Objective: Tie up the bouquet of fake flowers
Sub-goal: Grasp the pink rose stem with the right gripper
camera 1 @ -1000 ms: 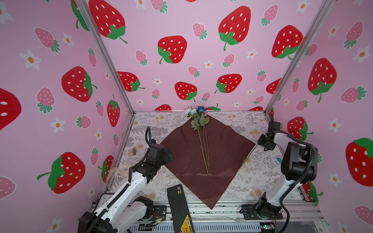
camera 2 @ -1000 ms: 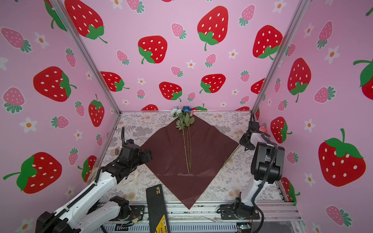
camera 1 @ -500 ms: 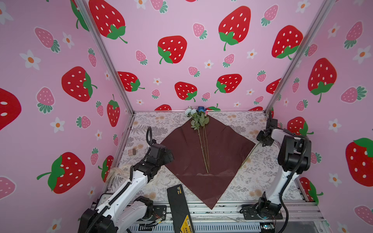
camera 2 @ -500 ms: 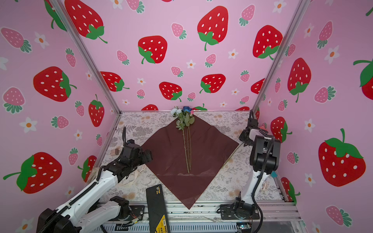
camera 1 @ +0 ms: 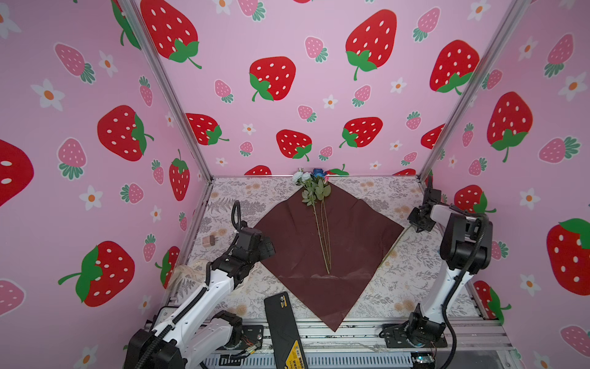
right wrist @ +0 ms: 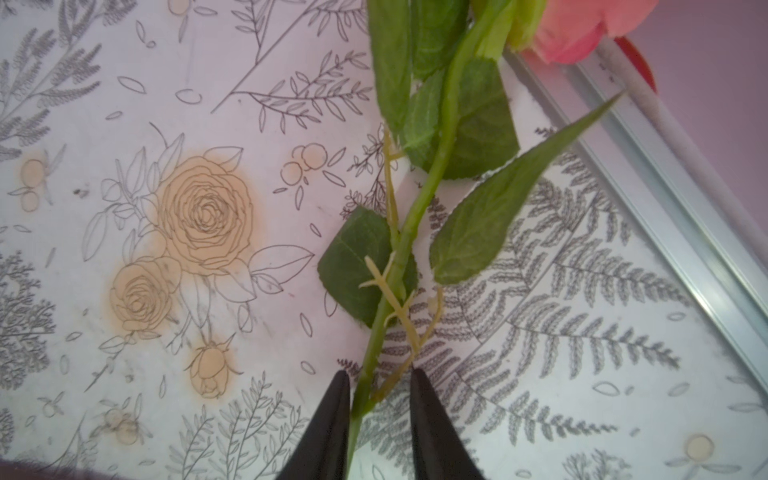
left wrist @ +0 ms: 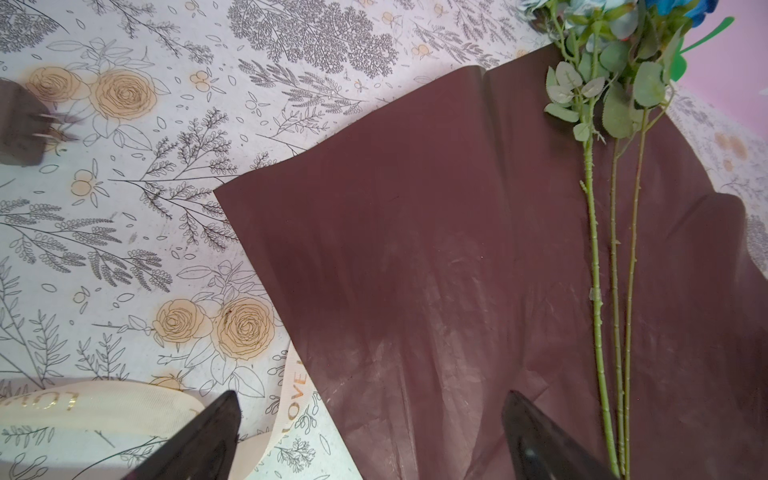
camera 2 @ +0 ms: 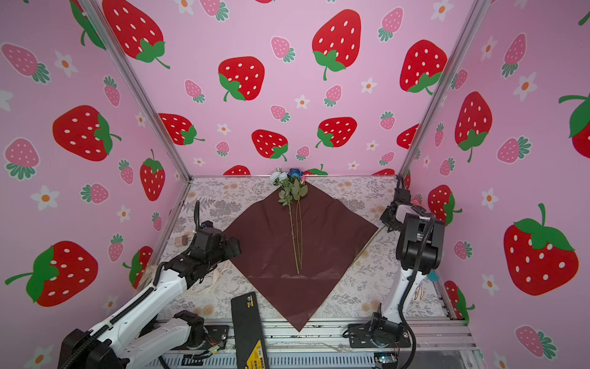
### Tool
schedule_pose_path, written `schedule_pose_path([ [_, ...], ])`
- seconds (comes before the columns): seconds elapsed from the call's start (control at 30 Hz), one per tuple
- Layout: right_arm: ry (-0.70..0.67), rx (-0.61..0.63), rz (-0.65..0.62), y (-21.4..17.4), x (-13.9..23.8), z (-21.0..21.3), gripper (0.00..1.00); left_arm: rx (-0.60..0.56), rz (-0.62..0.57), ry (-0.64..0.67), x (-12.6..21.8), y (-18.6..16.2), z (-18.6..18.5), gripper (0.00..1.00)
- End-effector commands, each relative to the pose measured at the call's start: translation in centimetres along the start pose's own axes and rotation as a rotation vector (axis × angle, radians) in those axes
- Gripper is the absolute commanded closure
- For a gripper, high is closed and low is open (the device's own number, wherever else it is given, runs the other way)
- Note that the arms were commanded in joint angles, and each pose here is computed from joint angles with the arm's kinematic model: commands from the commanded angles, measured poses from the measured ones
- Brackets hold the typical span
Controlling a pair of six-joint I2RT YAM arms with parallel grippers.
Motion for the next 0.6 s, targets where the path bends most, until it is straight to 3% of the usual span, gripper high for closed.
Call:
schedule_pose_path([
  [0.0, -0.012, -0.004, 0.062, -1.4, -1.6, -1.1, 0.75, 0.022, -0.051, -0.005, 0.8, 1.5, -0.4, 0.01],
  [0.37, 0.025, 0.0, 0.087, -1.3, -1.4, -1.9, 0.98, 0.026, -0.053, -0.003, 0.9, 1.3, -0.2, 0.01],
  [0.57, 0.048, 0.024, 0.066, -1.2, 0.4, -1.8, 1.0, 0.022, -0.053, 0.003, 0.9, 1.2, -0.1, 0.01],
])
Point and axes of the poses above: each gripper's point midway between its finger pads, its own x axis back along the fingers, its own z axis along the line the jaws close on, y = z × x, the point moved 9 cm from there along x, back along the fingers, and after that the axes turned 5 degrees about -x, right-handed, at the moved point
